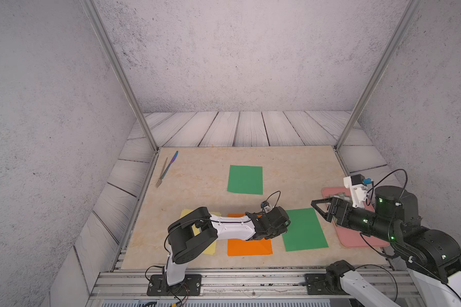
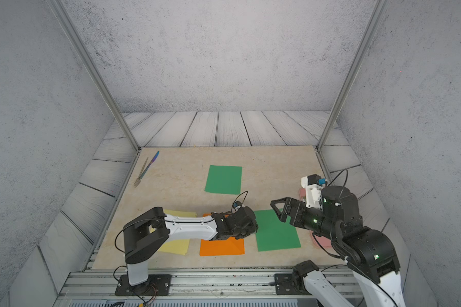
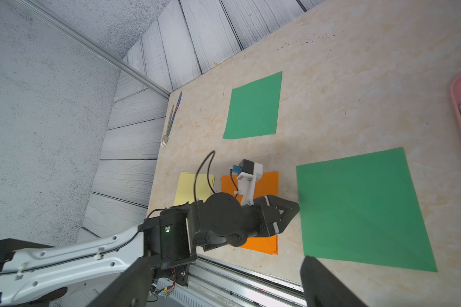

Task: Sort the scattered colored papers by color
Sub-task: Place the colored paper at the center of the board.

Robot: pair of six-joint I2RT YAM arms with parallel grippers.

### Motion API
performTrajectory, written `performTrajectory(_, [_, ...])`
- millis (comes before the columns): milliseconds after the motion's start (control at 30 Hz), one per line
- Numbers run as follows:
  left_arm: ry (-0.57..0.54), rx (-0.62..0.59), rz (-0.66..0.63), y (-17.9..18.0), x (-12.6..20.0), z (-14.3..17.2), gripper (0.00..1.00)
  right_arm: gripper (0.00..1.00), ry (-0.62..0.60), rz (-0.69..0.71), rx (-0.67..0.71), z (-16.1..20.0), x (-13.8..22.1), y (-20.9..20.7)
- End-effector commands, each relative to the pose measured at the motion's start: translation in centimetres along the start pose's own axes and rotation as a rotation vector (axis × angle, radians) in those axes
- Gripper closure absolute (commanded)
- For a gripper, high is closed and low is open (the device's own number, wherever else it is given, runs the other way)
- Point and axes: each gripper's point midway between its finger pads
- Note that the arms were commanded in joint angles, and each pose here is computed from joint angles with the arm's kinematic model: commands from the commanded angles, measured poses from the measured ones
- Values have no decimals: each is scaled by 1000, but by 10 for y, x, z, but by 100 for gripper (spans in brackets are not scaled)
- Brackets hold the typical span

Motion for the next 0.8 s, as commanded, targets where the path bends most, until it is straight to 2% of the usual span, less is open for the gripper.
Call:
performTrajectory(0, [-104,-104,-36,-10,39,-22,67,8,-25,-20,-9,-7,-2,4])
performTrajectory(133, [-266,-173,-40,-24,92,-62,66,9,-2,-23,1,-19,-21,8])
performTrajectory(200, [-313,-172,-43,-21,117,-84,65,11,20,-31,5,-28,-37,12])
performTrajectory(400, [-394,-69,-63,23,165,-153,64,14,88,-42,26,-59,-95,20])
performTrajectory(600, [-413,2,-93,63,184,-214,60,13,185,-52,45,-82,-176,17])
performTrajectory(767, [-376,53,-85,80,171,-265,48,16,294,-60,39,-92,-252,8])
Point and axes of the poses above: each gripper's point midway between its finger pads, its own x axis back along the fingers, its own y axis along the line the jaws close on, z = x × y, and after that the axes turned 3 degrees about x, right-handed
